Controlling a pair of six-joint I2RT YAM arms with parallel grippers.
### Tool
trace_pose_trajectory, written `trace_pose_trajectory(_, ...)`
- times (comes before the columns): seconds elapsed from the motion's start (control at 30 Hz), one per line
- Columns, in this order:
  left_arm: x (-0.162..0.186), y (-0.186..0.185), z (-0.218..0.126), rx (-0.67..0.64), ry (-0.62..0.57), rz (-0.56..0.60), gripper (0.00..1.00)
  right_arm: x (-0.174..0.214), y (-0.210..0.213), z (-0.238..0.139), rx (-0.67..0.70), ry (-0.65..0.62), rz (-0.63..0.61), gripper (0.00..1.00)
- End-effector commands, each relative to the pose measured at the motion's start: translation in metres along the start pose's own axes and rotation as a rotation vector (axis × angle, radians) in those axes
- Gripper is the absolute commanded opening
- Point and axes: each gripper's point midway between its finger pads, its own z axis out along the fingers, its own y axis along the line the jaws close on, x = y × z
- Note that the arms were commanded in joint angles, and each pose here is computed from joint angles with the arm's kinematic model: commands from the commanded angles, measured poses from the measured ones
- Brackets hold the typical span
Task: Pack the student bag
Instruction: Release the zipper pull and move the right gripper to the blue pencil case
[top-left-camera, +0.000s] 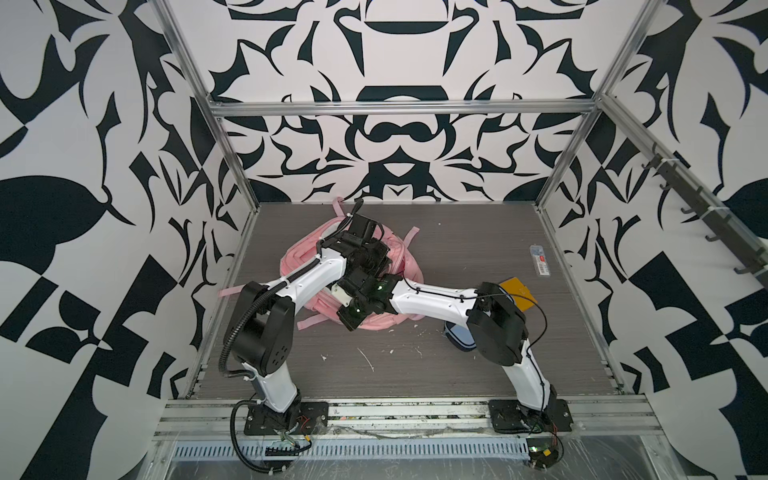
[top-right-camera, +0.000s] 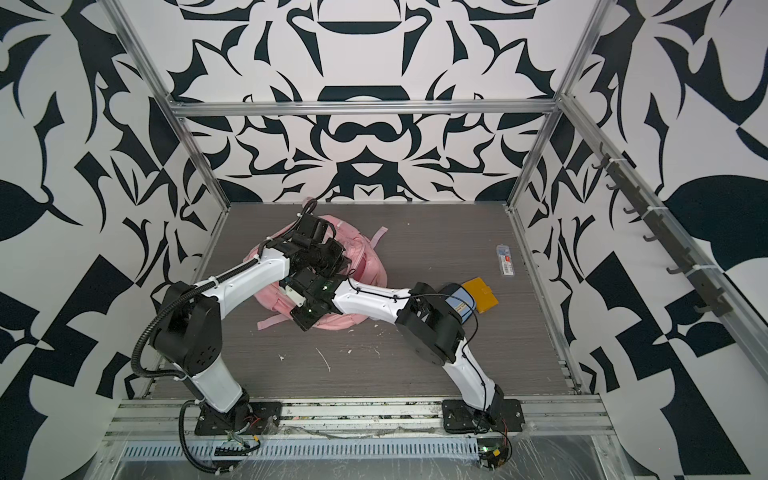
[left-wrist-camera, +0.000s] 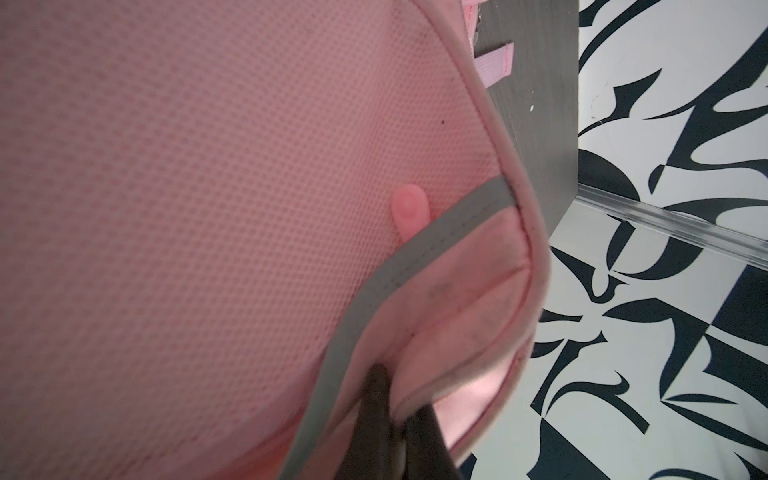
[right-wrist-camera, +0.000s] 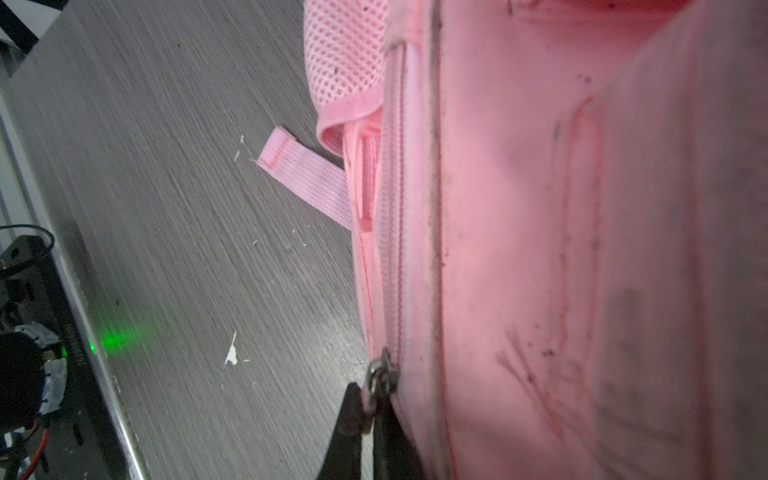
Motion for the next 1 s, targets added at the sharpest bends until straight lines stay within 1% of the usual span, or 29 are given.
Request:
trace_pose_trajectory(0.0,0.026,-0.099,-0.051,0.381,0.099,0.021,0.00,-0.116,0.062,-0.079,-0.402,-0.452,-0.179,0.00)
trace_pose_trajectory(0.13,0.027,-0.104,-0.060,0.404,0.088,0.014,0.00,-0.122,0.051,-0.078,-0.393,-0.483,-0.139,0.00)
trace_pose_trajectory(0.23,0.023,-0.100,-0.065,0.398,0.071,0.013,0.00,-0.126,0.050,-0.083,-0.384,-0.506,-0.142,0.00)
trace_pose_trajectory(0.27,0.022,-0.098,-0.066,0.393,0.065,0.013,0.00,-0.127,0.050,-0.086,-0.383,-0.508,-0.145,0.03)
trace_pose_trajectory(0.37,0.015,-0.088,-0.069,0.376,0.043,0.014,0.00,-0.122,0.050,-0.092,-0.372,-0.489,-0.160,0.17)
trace_pose_trajectory(0.6,-0.005,-0.073,-0.073,0.322,-0.023,0.082,0.00,-0.070,0.042,-0.119,-0.318,-0.479,-0.130,0.41)
trace_pose_trajectory(0.7,-0.013,-0.066,-0.070,0.298,-0.043,0.092,0.00,-0.049,0.035,-0.136,-0.274,-0.475,-0.105,0.48)
trace_pose_trajectory(0.77,-0.018,-0.063,-0.067,0.295,-0.049,0.091,0.00,-0.036,0.028,-0.147,-0.235,-0.473,-0.079,0.49)
trace_pose_trajectory(0.87,-0.025,-0.060,-0.064,0.273,-0.063,0.122,0.00,-0.019,0.017,-0.168,-0.180,-0.479,-0.025,0.49)
trace_pose_trajectory(0.97,-0.035,-0.055,-0.059,0.253,-0.074,0.144,0.00,-0.002,0.003,-0.195,-0.136,-0.514,0.056,0.50)
